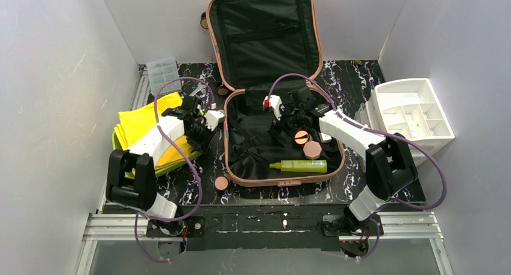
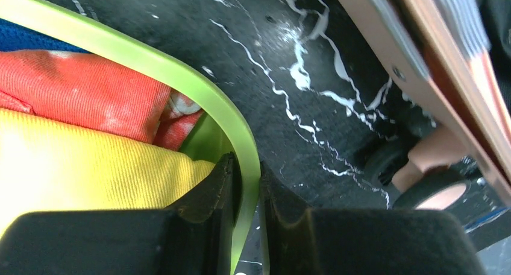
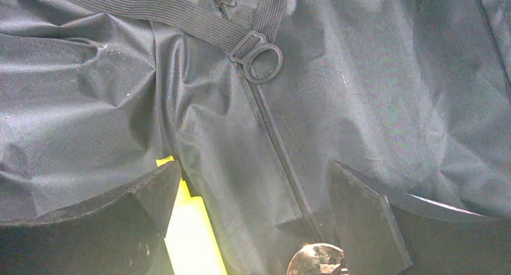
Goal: Open, take out, and arrange the luggage
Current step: Rotate the bin at the corner of the board.
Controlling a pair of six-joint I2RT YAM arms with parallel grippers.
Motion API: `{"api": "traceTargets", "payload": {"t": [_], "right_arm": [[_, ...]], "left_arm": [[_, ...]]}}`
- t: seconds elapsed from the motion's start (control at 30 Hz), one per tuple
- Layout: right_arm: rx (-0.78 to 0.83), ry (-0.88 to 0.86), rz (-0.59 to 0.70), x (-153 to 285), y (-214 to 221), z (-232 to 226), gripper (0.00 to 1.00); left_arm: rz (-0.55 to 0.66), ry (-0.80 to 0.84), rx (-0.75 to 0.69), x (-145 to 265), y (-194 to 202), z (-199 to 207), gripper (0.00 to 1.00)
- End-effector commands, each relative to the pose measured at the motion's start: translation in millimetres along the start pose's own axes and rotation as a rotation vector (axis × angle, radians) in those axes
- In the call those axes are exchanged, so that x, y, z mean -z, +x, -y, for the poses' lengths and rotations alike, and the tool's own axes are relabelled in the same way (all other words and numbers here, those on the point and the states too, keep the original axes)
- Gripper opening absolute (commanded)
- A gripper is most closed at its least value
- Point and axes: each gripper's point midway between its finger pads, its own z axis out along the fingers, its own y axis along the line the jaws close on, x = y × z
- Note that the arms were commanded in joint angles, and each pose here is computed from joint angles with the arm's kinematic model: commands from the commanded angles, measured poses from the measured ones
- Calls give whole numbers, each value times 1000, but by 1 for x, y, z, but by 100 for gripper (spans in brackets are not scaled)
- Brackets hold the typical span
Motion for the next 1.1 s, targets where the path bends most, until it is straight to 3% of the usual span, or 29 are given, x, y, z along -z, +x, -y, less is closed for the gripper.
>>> {"api": "traceTargets", "payload": {"t": [0.0,0.4,0.6,0.9,1.0,1.07], "right_arm": [[26,11,29,7,-13,4,100],[24,14,25,5,-13,6,100],[21,11,19,3,-11,7,100],[8,-1,4,-4,-8,9,100],[2,-1,-2,-6,-8,11,100],[-5,-7,-7,-9,-7,11,100]], "left_arm": [[-133,-46,281,8,15,-2,0],[-37,-96,552,23,-41,-17,0],[5,-158,603,30,-47,-18,0],[143,-354,630,56,-18,-18,0],[208,-372,723,57,6,-22,0],[181,-406,768,52,9,-34,0]]}}
